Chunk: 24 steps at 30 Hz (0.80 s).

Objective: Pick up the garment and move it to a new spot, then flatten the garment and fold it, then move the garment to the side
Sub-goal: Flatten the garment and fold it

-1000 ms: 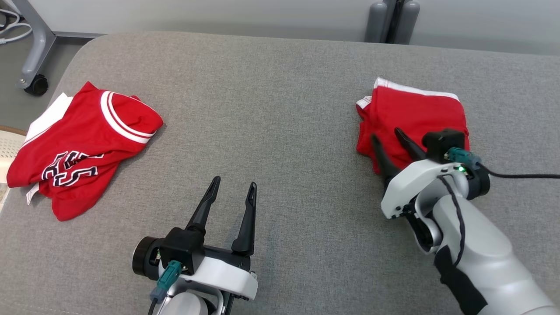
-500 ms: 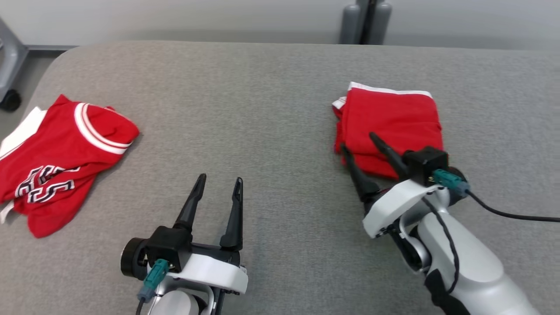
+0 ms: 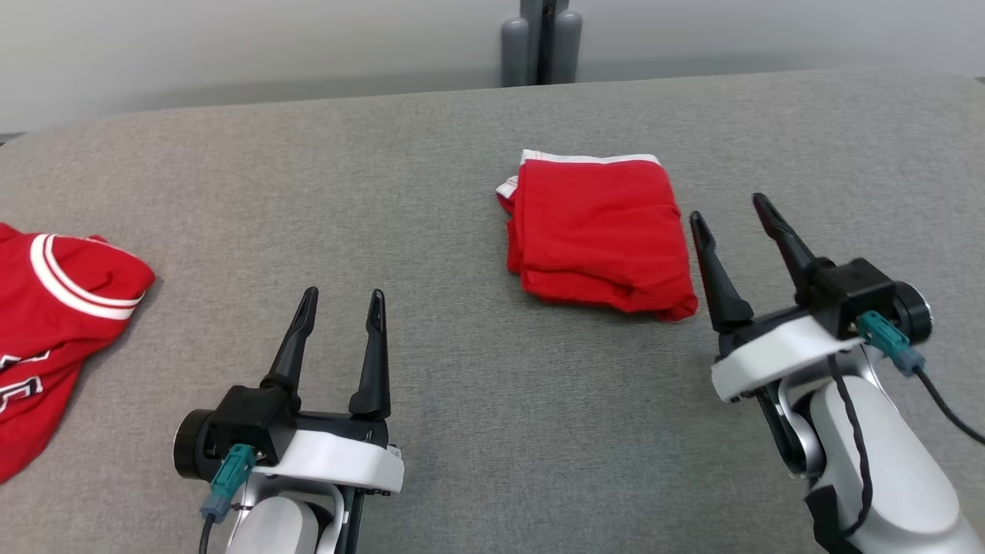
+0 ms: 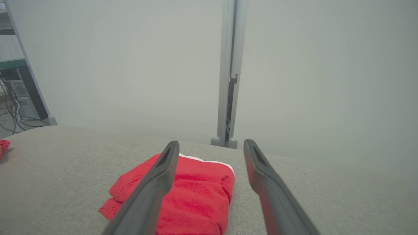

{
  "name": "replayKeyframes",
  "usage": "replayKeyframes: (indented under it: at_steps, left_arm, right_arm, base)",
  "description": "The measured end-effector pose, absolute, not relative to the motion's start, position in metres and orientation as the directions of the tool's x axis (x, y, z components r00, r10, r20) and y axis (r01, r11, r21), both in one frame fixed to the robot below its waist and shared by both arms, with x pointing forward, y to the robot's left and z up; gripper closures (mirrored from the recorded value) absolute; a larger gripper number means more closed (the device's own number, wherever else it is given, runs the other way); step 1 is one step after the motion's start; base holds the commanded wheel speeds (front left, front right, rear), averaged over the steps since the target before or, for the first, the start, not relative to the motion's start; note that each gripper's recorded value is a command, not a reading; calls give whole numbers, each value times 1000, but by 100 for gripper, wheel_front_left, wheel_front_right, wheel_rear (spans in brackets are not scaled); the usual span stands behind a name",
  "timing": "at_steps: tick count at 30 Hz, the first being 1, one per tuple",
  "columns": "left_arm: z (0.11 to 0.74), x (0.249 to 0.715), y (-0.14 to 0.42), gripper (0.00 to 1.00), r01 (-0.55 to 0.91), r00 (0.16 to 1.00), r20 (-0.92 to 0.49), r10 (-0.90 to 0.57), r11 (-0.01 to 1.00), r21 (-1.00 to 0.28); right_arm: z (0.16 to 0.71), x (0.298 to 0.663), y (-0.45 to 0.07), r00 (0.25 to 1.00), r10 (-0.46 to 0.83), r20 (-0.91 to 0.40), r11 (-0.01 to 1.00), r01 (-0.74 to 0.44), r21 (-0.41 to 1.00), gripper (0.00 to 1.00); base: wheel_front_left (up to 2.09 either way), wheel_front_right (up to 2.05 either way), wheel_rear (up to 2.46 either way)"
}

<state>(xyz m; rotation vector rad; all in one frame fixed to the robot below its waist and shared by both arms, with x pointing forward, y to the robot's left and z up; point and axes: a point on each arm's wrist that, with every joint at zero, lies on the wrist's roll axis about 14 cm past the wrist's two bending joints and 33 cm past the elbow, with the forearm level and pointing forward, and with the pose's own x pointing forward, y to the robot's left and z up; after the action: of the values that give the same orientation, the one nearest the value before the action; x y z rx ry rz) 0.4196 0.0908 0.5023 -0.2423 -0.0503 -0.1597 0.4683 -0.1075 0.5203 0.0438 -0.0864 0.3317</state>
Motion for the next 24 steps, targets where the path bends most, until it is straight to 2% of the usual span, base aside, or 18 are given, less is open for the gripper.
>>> replayKeyframes:
  at_steps: [11, 24]
  left_arm:
    - [509, 412, 97, 0, 164, 985, 88, -147, 959, -232]
    - [504, 367, 121, 0, 97, 994, 66, -85, 974, -206]
  right_arm:
    - [516, 429, -137, 971, 218, 98, 972, -225, 67, 0]
    - [508, 395, -140, 978, 193, 82, 971, -202, 128, 0]
  base:
    - [0, 0, 0]
    - [0, 0, 0]
